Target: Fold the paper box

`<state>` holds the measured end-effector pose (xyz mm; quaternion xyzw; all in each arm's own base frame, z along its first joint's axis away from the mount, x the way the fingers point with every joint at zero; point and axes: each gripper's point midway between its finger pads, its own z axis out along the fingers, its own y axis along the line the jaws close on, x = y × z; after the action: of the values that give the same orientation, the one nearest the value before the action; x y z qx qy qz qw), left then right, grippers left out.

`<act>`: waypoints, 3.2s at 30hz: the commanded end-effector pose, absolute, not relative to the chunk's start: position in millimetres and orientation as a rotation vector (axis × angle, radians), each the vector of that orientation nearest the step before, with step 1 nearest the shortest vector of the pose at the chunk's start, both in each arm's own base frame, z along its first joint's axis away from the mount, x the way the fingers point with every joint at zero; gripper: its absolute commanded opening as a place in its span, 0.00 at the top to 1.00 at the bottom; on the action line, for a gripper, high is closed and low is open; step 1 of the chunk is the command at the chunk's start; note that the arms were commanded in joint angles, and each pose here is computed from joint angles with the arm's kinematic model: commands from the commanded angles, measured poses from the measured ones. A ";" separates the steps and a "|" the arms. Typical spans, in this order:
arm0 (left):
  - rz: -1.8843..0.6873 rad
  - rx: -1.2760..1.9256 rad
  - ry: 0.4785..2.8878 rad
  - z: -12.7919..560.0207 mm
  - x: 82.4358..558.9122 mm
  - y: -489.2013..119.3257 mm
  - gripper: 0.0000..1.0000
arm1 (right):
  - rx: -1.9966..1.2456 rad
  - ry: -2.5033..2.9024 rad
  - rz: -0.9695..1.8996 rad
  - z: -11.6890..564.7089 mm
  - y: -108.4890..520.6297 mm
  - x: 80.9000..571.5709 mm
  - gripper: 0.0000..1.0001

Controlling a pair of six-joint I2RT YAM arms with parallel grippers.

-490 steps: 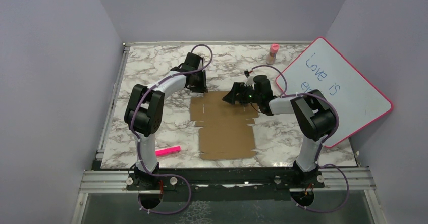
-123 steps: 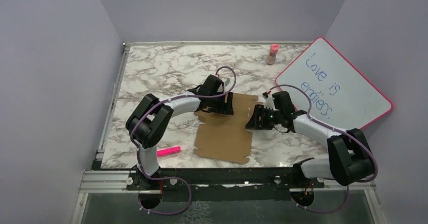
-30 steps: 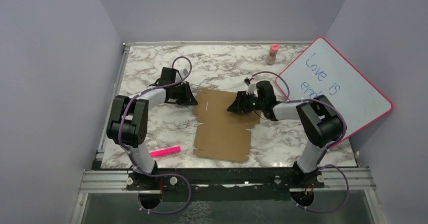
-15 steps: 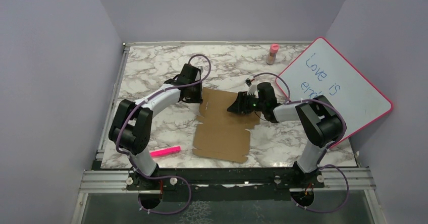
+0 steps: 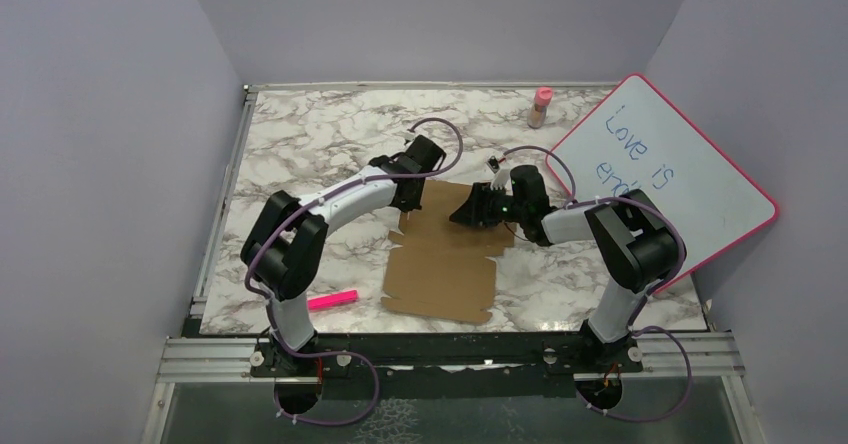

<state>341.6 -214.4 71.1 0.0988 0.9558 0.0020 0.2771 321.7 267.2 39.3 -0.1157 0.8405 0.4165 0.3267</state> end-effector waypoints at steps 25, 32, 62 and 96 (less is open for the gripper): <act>0.350 0.421 2.472 76.4 343.3 -227.9 0.99 | -0.330 2.241 1.140 39.3 269.4 308.2 0.39; 0.356 0.356 2.497 75.2 341.9 -206.8 0.95 | -0.360 2.218 1.107 61.9 267.5 311.3 0.36; -0.754 0.347 2.461 84.3 337.0 -287.9 0.32 | 0.160 2.436 0.666 39.8 130.4 294.0 0.25; -0.771 0.241 2.565 26.0 322.8 -284.0 0.32 | -0.163 2.455 0.528 73.7 166.4 358.0 0.91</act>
<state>329.8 -290.9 42.7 0.0977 0.9198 -0.2953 0.2393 362.3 170.7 82.2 -0.0419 0.9069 0.2689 0.3216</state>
